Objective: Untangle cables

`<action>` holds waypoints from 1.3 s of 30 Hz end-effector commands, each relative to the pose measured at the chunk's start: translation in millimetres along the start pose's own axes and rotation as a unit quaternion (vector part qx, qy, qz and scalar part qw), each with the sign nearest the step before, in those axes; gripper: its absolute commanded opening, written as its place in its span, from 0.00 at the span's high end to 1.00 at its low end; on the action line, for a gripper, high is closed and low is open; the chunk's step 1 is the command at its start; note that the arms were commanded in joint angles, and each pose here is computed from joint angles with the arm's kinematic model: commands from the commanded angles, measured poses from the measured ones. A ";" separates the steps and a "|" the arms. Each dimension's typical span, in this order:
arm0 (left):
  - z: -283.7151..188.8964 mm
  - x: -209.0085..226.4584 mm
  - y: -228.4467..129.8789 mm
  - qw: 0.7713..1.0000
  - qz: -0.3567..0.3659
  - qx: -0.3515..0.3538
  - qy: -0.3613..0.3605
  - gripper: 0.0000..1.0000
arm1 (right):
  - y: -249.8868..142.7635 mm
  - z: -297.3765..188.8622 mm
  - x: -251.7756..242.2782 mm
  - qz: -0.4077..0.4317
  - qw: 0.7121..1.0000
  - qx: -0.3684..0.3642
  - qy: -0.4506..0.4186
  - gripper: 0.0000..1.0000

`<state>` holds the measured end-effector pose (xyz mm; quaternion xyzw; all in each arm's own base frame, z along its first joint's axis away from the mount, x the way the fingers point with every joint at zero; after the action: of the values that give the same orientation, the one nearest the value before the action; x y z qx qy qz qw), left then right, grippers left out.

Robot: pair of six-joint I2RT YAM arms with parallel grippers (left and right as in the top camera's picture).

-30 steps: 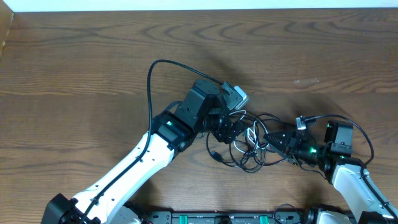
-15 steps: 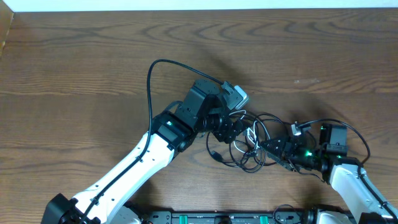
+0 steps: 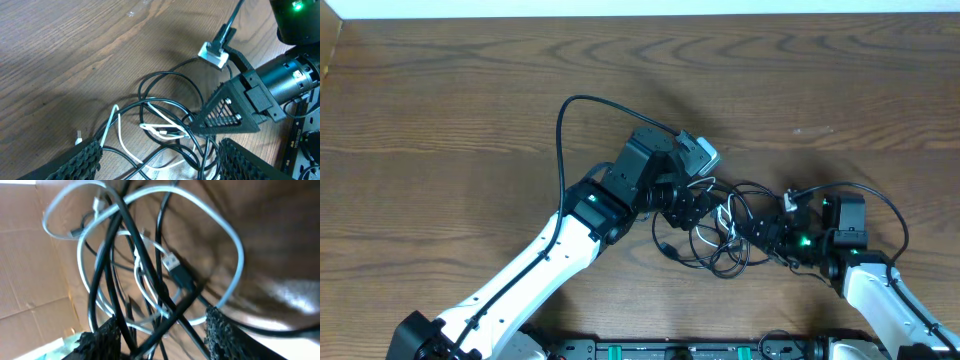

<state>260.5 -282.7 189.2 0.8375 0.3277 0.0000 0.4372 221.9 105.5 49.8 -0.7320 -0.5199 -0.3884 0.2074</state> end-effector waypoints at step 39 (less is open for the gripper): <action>-10.4 4.7 27.0 0.998 0.041 -0.047 0.032 0.25 | 155.2 -103.1 233.1 -0.191 0.899 -0.307 0.249 0.99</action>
<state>271.7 -282.5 195.0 0.8346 0.3194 0.0382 0.4471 356.0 119.3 284.2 -0.5348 -0.4514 -0.7133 0.0384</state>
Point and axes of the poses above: each gripper's point midway between its finger pads, its own z axis out along the fingers, its own x axis along the line the jaws close on, y = z × x, the point moved 2 cm from there along -z, back along the fingers, and after that the axes turned 3 degrees about -z, right-handed, at the moved point
